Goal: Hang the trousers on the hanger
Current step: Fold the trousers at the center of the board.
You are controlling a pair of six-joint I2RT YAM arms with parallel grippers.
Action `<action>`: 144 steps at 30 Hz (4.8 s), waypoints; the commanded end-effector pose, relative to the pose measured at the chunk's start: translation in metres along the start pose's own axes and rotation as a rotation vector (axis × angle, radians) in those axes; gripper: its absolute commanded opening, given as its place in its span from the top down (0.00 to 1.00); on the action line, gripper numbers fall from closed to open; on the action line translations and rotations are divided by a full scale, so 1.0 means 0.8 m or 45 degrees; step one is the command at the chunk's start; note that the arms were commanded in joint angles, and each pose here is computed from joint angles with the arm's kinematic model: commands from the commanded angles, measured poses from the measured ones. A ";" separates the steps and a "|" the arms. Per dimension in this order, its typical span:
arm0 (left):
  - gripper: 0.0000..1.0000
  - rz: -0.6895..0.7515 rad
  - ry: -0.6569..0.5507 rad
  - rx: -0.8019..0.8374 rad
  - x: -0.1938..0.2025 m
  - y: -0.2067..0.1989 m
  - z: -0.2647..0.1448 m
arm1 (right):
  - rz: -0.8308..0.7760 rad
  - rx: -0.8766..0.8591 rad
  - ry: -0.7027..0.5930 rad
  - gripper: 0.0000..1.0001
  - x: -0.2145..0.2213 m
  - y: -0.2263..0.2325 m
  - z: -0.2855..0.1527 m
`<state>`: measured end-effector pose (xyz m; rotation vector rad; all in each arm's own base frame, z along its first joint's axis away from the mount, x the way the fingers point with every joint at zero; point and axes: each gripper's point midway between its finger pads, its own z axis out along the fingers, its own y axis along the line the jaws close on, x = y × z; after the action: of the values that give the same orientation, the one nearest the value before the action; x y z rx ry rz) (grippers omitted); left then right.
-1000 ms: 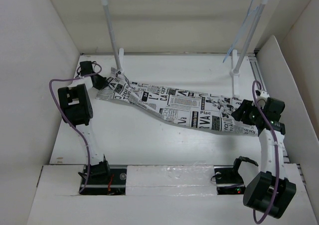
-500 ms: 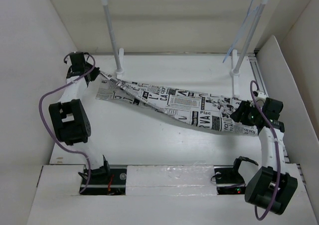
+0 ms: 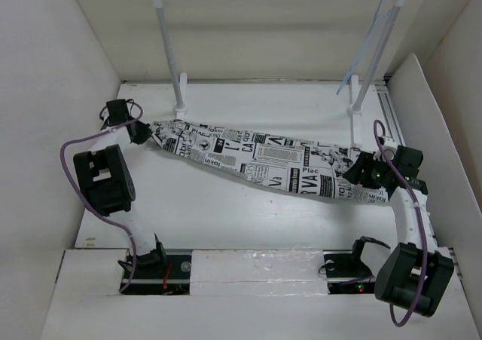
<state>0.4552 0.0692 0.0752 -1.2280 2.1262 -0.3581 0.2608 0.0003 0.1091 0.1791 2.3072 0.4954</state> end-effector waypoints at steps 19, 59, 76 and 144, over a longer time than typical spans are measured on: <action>1.00 0.008 -0.132 0.390 -0.076 -0.099 -0.038 | -0.070 -0.054 -0.084 0.41 -0.030 0.009 0.005; 0.78 -0.041 0.084 -0.147 0.034 0.053 0.035 | -0.065 -0.034 -0.063 0.25 -0.024 0.015 0.004; 1.00 0.114 -0.119 -0.426 -0.031 0.111 0.009 | 0.783 0.579 -0.169 0.00 0.038 -0.177 -0.029; 1.00 1.162 0.511 0.234 0.494 -0.021 -0.182 | 0.247 0.369 -0.414 1.00 -0.160 -0.066 -0.139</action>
<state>0.2205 -0.2759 0.0392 0.0348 2.6749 -0.3971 0.2642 -0.1401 0.1935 0.7652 2.0829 0.1842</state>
